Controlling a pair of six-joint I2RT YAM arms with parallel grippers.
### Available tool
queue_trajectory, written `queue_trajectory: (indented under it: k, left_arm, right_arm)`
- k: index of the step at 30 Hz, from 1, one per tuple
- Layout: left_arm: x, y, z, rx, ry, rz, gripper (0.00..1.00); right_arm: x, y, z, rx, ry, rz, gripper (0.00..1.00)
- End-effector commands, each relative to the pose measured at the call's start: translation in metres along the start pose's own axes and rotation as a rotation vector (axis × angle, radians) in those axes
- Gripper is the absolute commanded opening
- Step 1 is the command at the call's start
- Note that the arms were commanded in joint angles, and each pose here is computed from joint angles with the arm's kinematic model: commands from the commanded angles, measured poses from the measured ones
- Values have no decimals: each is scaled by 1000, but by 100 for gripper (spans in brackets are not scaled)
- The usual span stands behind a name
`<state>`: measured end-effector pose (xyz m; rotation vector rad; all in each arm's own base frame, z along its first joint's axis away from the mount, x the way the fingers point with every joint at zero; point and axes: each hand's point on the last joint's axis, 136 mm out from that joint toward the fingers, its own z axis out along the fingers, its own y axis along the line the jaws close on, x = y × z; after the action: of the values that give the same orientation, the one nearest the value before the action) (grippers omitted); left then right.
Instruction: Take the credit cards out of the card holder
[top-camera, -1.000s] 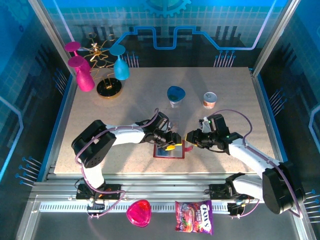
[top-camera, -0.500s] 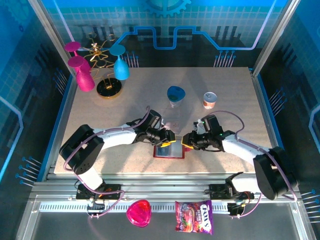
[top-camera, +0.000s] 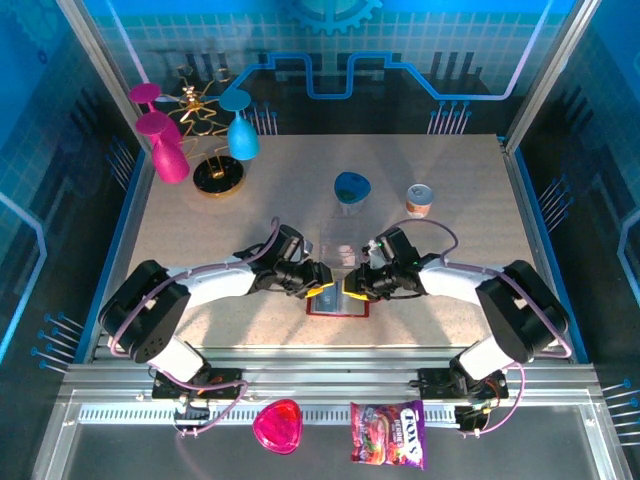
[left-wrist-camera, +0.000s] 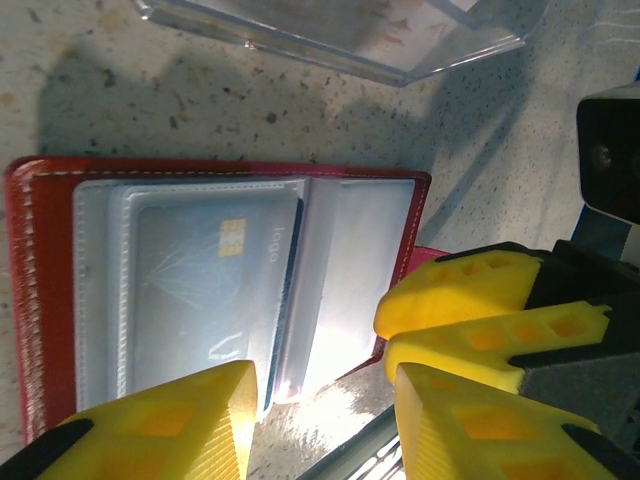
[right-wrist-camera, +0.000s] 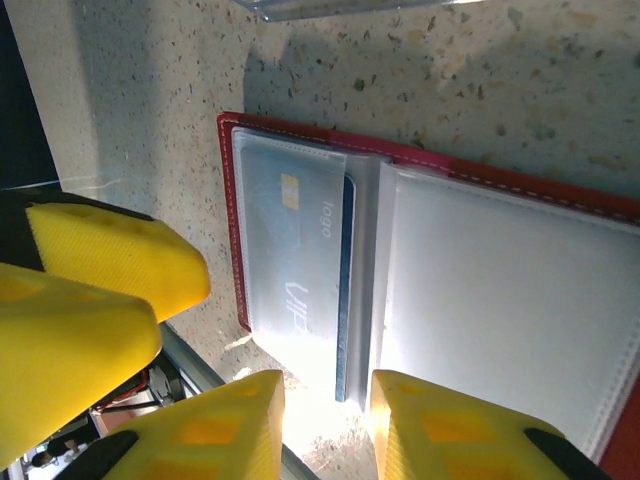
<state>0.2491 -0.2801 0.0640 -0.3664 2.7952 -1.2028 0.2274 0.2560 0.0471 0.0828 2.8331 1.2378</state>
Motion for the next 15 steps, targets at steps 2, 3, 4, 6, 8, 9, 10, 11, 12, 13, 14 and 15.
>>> queue_trajectory:
  k: [2,3,4,6,8,9,10,11,12,13,14,15]
  left_arm:
    - [-2,4,-7,-4,-26,-15,41]
    - [-2,5,-7,-5,-26,-16,41]
    - [-2,5,-7,-6,-26,-18,41]
    - [-2,6,-8,-6,-28,-20,41]
    - [-2,6,-8,-6,-29,-20,41]
    - [-2,6,-9,-6,-29,-19,41]
    - [-2,6,-9,-8,-30,-20,41]
    - [-2,7,-9,-9,-30,-21,41]
    - [-2,7,-10,-9,-32,-20,41]
    - [-2,7,-9,-10,-31,-21,41]
    - [-2,8,-9,-12,-31,-22,41]
    - [-2,8,-9,-11,-31,-22,41]
  right_arm:
    - [0,5,8,-20,27,-12,29]
    - [1,3,10,-17,33,-9,29]
    - [1,2,11,-15,36,-8,28]
    - [3,-2,14,-9,44,-4,29]
    - [3,-6,16,-1,50,1,29]
    - [4,-7,17,3,53,3,29]
    - [4,-8,18,4,55,2,29]
    - [4,-9,18,8,55,4,29]
    - [4,-10,19,10,54,1,29]
    - [4,-11,19,14,55,1,29]
    - [3,-12,19,18,53,0,29]
    - [3,-13,19,22,53,0,29]
